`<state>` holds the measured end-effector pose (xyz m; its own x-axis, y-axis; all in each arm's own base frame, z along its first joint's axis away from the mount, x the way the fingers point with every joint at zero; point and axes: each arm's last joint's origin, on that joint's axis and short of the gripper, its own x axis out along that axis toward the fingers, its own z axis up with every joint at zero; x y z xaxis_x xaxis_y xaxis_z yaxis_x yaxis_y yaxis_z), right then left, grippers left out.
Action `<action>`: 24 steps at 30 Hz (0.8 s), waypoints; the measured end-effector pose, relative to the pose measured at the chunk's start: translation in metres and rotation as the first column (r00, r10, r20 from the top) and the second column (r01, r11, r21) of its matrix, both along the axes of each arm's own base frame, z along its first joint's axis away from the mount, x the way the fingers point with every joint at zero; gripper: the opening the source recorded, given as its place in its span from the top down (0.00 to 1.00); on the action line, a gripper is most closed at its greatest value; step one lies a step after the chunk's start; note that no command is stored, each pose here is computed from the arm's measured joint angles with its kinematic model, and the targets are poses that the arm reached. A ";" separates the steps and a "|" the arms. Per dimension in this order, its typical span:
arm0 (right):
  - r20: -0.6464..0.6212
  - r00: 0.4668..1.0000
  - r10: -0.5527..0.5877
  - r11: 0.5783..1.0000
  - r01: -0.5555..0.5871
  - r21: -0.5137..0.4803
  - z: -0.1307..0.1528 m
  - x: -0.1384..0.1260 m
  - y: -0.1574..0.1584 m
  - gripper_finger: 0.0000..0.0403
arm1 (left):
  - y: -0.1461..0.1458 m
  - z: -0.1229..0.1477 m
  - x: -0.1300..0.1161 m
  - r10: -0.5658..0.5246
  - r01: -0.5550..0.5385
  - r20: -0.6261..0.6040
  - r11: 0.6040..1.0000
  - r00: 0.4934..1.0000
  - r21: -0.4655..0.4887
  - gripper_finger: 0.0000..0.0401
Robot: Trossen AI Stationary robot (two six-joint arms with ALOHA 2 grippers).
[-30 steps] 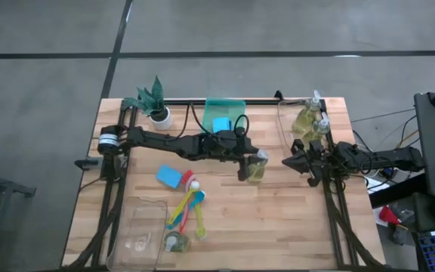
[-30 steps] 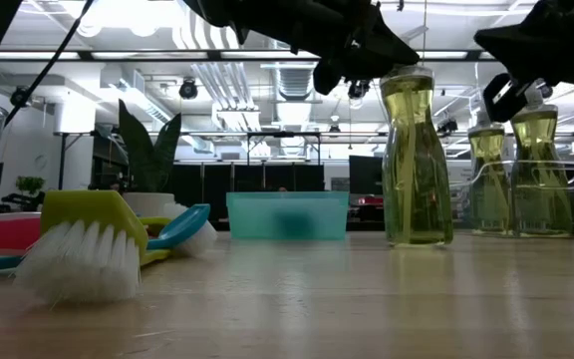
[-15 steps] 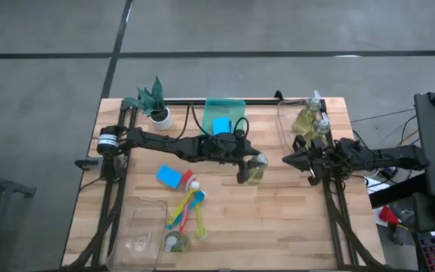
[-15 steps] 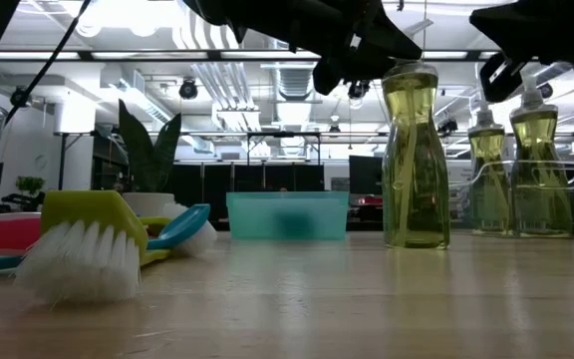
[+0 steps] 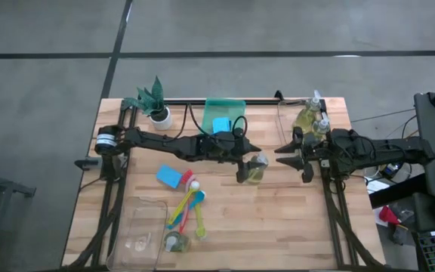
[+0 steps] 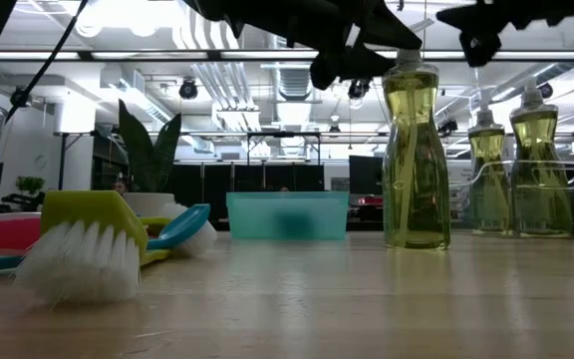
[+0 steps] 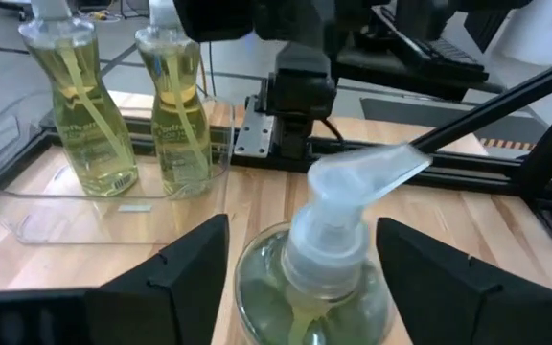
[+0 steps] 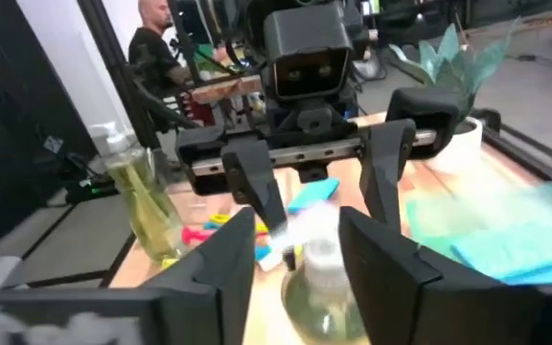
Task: Pick & Place Kitchen Sink Supplies
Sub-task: Put the yellow soap dispenser into the top transparent bin
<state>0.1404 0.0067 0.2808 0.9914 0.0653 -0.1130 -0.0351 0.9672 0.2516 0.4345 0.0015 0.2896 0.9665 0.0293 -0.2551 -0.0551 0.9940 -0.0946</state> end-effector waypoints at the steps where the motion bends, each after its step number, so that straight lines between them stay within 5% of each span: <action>1: -0.003 1.000 0.002 1.000 -0.002 -0.006 0.004 0.002 0.000 0.59 | 0.000 0.002 -0.001 0.000 0.000 0.005 1.000 1.000 0.000 0.34; 24: -0.300 0.953 -0.041 0.995 0.012 -0.100 0.001 0.048 0.000 0.39 | -0.019 0.029 -0.058 -0.044 0.050 -0.222 0.999 0.974 0.022 0.26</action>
